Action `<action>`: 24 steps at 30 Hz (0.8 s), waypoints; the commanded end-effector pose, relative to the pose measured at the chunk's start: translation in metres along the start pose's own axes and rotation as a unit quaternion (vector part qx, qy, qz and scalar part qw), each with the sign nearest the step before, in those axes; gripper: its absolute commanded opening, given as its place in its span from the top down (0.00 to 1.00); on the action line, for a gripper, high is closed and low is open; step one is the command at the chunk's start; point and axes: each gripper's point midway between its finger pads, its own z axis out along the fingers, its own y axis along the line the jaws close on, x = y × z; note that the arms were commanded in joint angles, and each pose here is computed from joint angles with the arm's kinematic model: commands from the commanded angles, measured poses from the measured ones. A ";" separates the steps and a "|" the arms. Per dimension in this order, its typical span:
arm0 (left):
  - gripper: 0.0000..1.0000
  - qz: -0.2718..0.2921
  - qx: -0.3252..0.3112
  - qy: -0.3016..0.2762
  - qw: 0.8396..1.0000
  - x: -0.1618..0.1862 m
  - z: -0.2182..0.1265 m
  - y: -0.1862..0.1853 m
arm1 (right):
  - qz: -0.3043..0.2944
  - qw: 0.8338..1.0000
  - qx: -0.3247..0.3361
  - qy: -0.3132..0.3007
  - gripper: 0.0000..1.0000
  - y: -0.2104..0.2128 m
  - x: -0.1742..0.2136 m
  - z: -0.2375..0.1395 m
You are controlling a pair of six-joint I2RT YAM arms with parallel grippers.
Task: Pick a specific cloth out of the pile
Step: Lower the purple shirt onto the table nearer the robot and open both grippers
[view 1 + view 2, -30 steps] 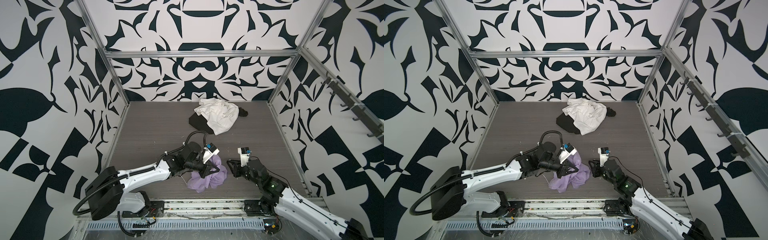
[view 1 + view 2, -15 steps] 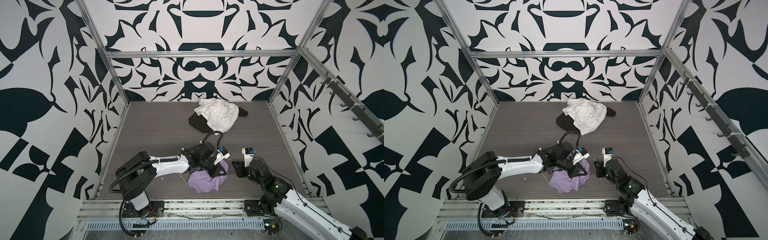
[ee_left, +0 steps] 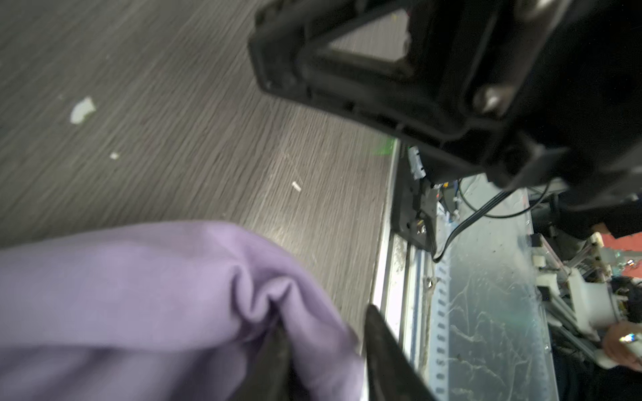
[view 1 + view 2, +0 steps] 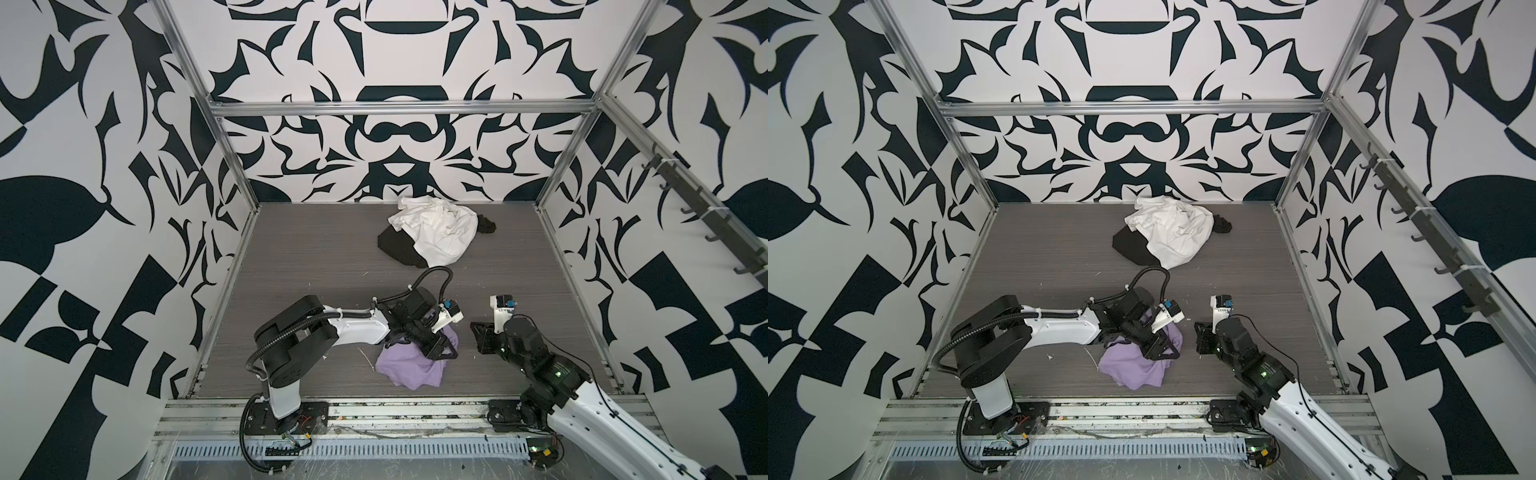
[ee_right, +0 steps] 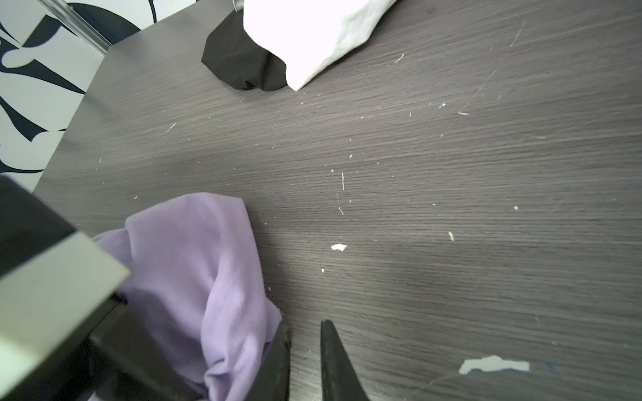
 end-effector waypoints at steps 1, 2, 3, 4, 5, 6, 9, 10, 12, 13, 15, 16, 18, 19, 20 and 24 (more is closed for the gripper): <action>0.51 0.012 0.007 -0.020 1.000 -0.009 -0.007 -0.009 | -0.002 1.000 -0.022 -0.016 0.79 0.015 -0.018 -0.008; 0.48 0.013 0.007 -0.025 1.000 -0.011 -0.009 -0.011 | -0.003 1.000 -0.026 -0.015 0.78 0.016 -0.018 -0.008; 0.45 0.014 0.006 -0.029 0.999 -0.013 -0.011 -0.013 | -0.006 0.999 -0.031 -0.014 0.77 0.018 -0.018 -0.008; 0.43 0.018 0.006 -0.035 0.999 -0.017 -0.014 -0.016 | -0.010 0.999 -0.042 -0.012 0.76 0.022 -0.018 -0.008; 0.41 0.019 0.005 -0.041 0.999 -0.020 -0.017 -0.018 | -0.013 0.999 -0.050 -0.010 0.74 0.026 -0.017 -0.007; 0.40 0.021 0.003 -0.046 0.999 -0.024 -0.019 -0.020 | -0.014 0.998 -0.055 -0.008 0.72 0.027 -0.016 -0.006; 0.37 0.032 -0.001 -0.070 0.997 -0.036 -0.031 -0.028 | -0.016 0.998 -0.061 -0.006 0.70 0.030 -0.017 -0.006; 0.35 0.036 -0.003 -0.079 0.996 -0.040 -0.035 -0.031 | -0.017 0.998 -0.063 -0.005 0.69 0.031 -0.017 -0.006; 0.33 0.044 -0.007 -0.098 0.994 -0.049 -0.044 -0.037 | -0.020 0.997 -0.067 -0.009 0.69 0.034 -0.020 -0.007; 0.33 0.048 -0.012 -0.110 0.993 -0.054 -0.048 -0.038 | -0.024 0.997 -0.069 -0.011 0.69 0.035 -0.022 -0.008; 0.32 0.060 -0.016 -0.135 0.989 -0.066 -0.057 -0.044 | -0.040 0.997 -0.071 -0.015 0.68 0.039 -0.027 -0.012; 0.33 0.065 -0.022 -0.147 0.987 -0.072 -0.063 -0.045 | -0.050 0.996 -0.067 -0.019 0.68 0.039 -0.031 -0.015; 0.32 0.069 -0.040 -0.171 0.982 -0.079 -0.076 -0.043 | -0.072 0.995 -0.054 -0.032 0.67 0.037 -0.039 -0.019; 0.32 0.070 -0.052 -0.184 0.979 -0.081 -0.085 -0.041 | -0.086 0.994 -0.046 -0.042 0.66 0.036 -0.044 -0.021; 0.32 0.070 -0.068 -0.200 0.975 -0.082 -0.097 -0.038 | -0.104 0.992 -0.036 -0.054 0.65 0.035 -0.051 -0.022; 0.10 0.048 -0.207 -0.268 0.940 -0.080 -0.147 -0.004 | -0.114 0.983 0.072 -0.125 0.64 0.005 -0.084 -0.025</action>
